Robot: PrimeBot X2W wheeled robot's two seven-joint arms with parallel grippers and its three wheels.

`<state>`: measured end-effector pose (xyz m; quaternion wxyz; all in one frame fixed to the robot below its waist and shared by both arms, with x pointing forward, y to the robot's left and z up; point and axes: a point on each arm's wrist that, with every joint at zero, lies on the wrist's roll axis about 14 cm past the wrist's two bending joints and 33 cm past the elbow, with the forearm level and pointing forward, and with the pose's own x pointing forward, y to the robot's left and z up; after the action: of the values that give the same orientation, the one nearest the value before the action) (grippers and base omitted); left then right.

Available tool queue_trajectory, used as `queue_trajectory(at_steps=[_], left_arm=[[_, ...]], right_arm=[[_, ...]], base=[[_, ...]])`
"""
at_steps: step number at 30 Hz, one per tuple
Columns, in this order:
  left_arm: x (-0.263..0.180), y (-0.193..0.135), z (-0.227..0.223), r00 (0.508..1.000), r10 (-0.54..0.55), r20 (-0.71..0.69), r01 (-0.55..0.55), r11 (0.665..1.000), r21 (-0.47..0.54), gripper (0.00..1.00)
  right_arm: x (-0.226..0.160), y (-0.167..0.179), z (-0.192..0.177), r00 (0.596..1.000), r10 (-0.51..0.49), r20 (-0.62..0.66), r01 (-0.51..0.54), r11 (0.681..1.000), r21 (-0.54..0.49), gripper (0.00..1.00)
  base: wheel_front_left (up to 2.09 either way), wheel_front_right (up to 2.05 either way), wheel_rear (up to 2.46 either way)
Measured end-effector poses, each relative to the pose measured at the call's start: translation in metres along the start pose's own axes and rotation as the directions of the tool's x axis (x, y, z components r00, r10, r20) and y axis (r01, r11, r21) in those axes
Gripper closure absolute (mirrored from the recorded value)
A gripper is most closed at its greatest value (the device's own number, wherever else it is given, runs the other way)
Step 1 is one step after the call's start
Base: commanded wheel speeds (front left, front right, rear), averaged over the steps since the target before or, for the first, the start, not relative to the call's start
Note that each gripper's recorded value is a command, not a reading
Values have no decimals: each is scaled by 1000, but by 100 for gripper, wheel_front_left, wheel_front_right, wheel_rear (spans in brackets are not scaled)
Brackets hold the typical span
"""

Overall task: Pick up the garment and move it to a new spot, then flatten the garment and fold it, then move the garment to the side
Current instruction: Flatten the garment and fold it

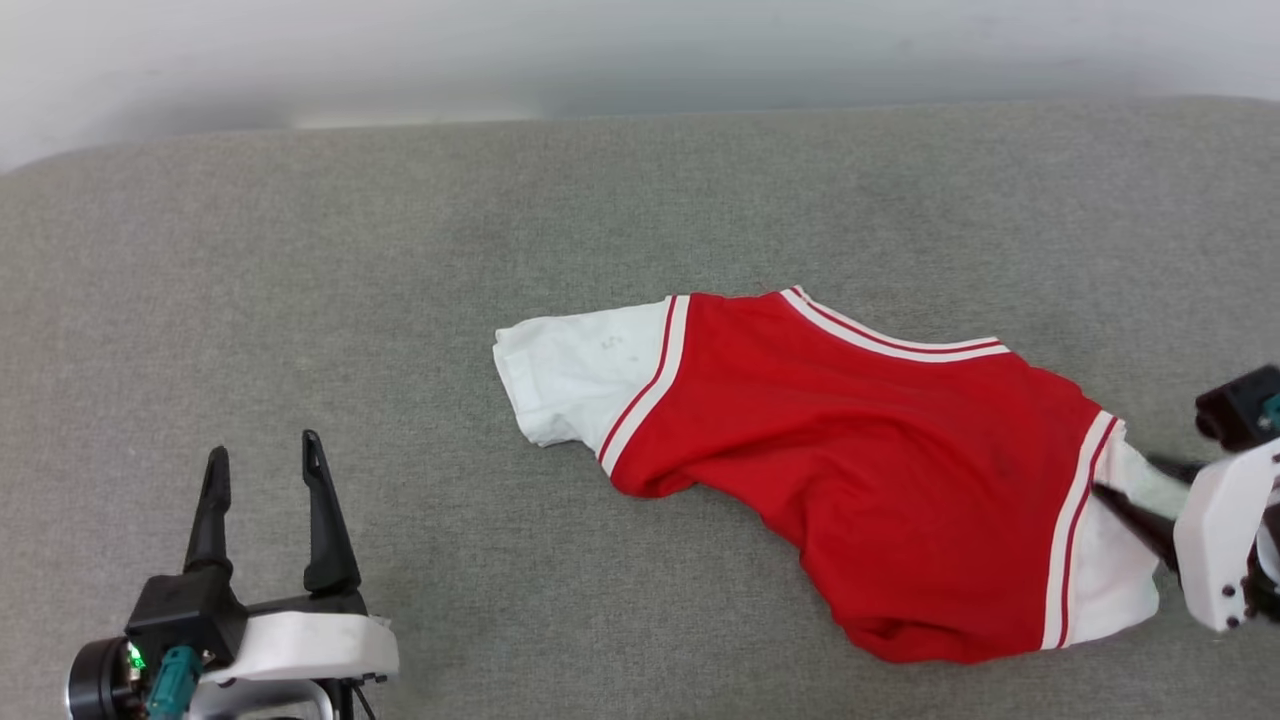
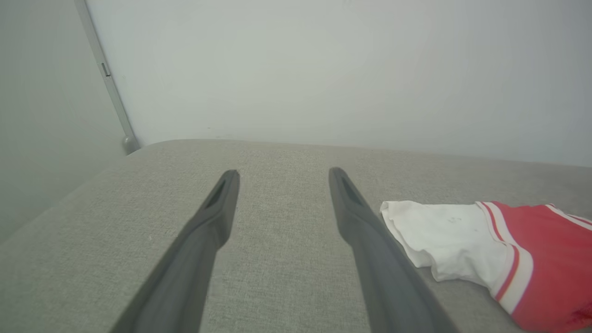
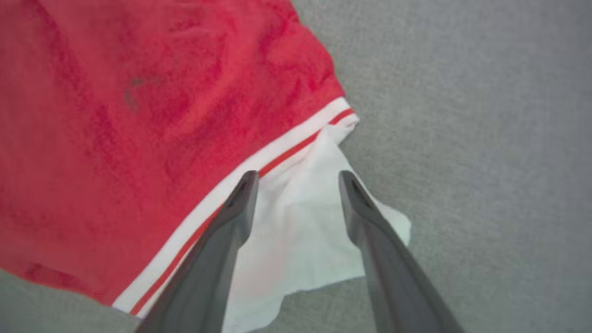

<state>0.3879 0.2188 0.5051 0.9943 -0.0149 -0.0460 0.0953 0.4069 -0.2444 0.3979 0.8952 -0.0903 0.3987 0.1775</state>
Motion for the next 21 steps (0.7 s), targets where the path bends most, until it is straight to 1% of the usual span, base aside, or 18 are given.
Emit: queue_trajectory(at_steps=[2, 5, 7, 9, 10, 13, 15, 18, 21], left_arm=[[3, 1, 5, 1000, -8, 17, 8, 1000, 5, 0], [10, -1, 12, 998, -41, 43, 39, 999, 30, 0], [17, -3, 20, 996, -64, 68, 61, 997, 47, 0], [25, -5, 27, 992, -90, 91, 84, 995, 62, 0], [29, -6, 31, 990, -99, 103, 93, 993, 70, 0], [43, -10, 41, 982, -130, 135, 121, 990, 72, 0], [54, -13, 50, 975, -157, 159, 143, 985, 94, 0], [73, -20, 61, 965, -197, 171, 179, 977, 118, 0], [90, -29, 73, 955, -238, 179, 216, 967, 131, 0]], right_arm=[[-6, -7, 24, 993, -33, 117, 37, 999, -28, 0], [-21, -16, 63, 946, -83, 314, 99, 994, -38, 0], [-33, -17, 90, 881, -106, 460, 127, 992, -15, 0], [-45, -17, 108, 813, -130, 568, 163, 987, -8, 0], [-52, -17, 115, 771, -144, 620, 179, 984, 5, 0], [-68, -12, 127, 662, -178, 728, 223, 974, 35, 0], [-75, -7, 129, 604, -204, 770, 242, 968, 66, 0], [-81, 3, 126, 547, -242, 801, 251, 961, 119, 0], [-83, 12, 119, 521, -276, 808, 260, 953, 157, 0]], base=[[0, 0, 0], [0, 0, 0], [0, 0, 0], [0, 0, 0], [0, 0, 0], [0, 0, 0], [0, 0, 0], [0, 0, 0], [0, 0, 0]])
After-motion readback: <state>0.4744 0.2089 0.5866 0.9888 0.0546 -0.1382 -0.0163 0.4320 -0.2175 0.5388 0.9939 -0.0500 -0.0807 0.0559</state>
